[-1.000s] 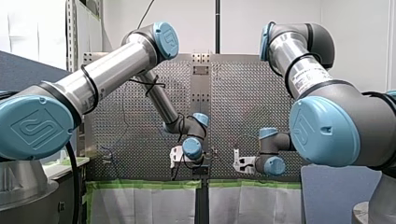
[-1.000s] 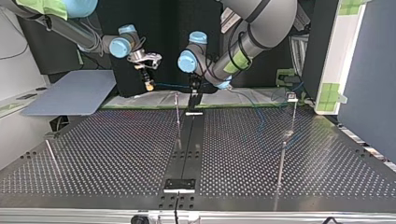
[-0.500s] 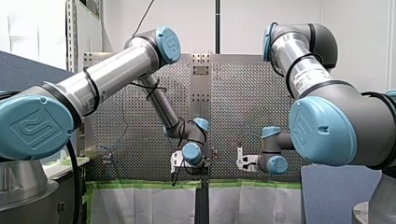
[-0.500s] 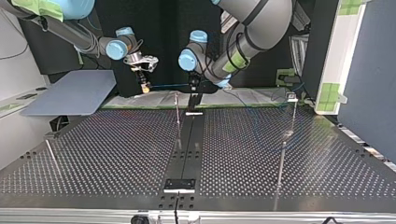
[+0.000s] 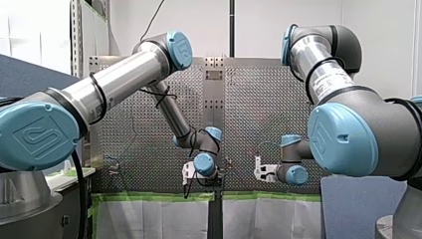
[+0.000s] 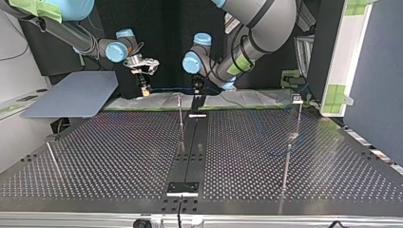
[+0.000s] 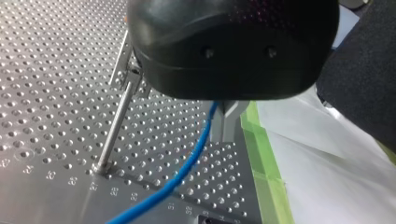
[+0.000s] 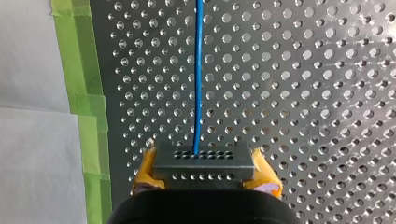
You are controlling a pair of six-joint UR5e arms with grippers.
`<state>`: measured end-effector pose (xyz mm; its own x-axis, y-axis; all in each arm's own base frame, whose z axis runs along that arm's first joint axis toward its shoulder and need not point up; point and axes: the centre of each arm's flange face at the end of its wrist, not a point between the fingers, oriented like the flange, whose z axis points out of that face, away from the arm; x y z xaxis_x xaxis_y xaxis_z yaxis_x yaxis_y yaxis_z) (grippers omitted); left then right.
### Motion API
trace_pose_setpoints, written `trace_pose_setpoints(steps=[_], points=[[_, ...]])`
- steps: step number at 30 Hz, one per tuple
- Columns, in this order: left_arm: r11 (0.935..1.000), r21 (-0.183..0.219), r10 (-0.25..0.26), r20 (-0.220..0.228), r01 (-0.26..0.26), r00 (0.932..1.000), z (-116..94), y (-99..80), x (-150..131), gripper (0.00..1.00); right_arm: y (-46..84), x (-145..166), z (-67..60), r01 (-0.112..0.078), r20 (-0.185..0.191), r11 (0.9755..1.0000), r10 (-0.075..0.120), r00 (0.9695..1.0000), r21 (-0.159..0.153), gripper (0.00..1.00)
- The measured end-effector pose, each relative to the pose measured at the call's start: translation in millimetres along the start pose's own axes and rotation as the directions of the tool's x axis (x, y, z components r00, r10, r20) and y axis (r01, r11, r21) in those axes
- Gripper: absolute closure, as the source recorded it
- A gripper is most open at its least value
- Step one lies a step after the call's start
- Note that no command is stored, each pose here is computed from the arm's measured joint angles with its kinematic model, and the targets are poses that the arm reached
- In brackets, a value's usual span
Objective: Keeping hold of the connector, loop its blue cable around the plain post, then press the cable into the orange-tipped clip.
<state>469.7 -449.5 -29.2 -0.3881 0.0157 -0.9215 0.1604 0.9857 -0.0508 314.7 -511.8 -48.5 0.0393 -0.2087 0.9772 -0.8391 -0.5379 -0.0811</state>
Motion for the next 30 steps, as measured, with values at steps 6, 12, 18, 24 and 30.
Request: trace_pose_setpoints(steps=[6,12,18,24,30], points=[[1.0000,-0.001,0.002,0.000,-0.002,1.0000,1,0.6,-1,1.00,1.0,0,0.2,0.005,-0.001,1.0000,-0.005,1.0000,-0.001,1.00],[0.9991,-0.019,0.038,-0.011,-0.038,0.9992,-5,-2.0,1,1.00,1.2,0,0.0,0.013,0.001,0.9999,-0.013,0.9999,-0.002,1.00],[0.9966,-0.038,0.072,-0.023,-0.073,0.9971,-13,-5.6,1,1.00,1.0,0,-1.2,0.039,0.012,0.9992,-0.039,0.9991,-0.003,1.00],[0.9964,-0.031,0.079,-0.007,-0.079,0.9968,-24,-16.4,-12,1.00,-0.7,2,-5.6,0.085,0.028,0.9964,-0.085,0.9959,0.002,1.00],[0.9973,-0.017,0.071,0.008,-0.071,0.9974,-31,-23.7,-26,1.00,-1.5,15,-9.2,0.097,0.019,0.9953,-0.097,0.9951,0.001,1.00]])
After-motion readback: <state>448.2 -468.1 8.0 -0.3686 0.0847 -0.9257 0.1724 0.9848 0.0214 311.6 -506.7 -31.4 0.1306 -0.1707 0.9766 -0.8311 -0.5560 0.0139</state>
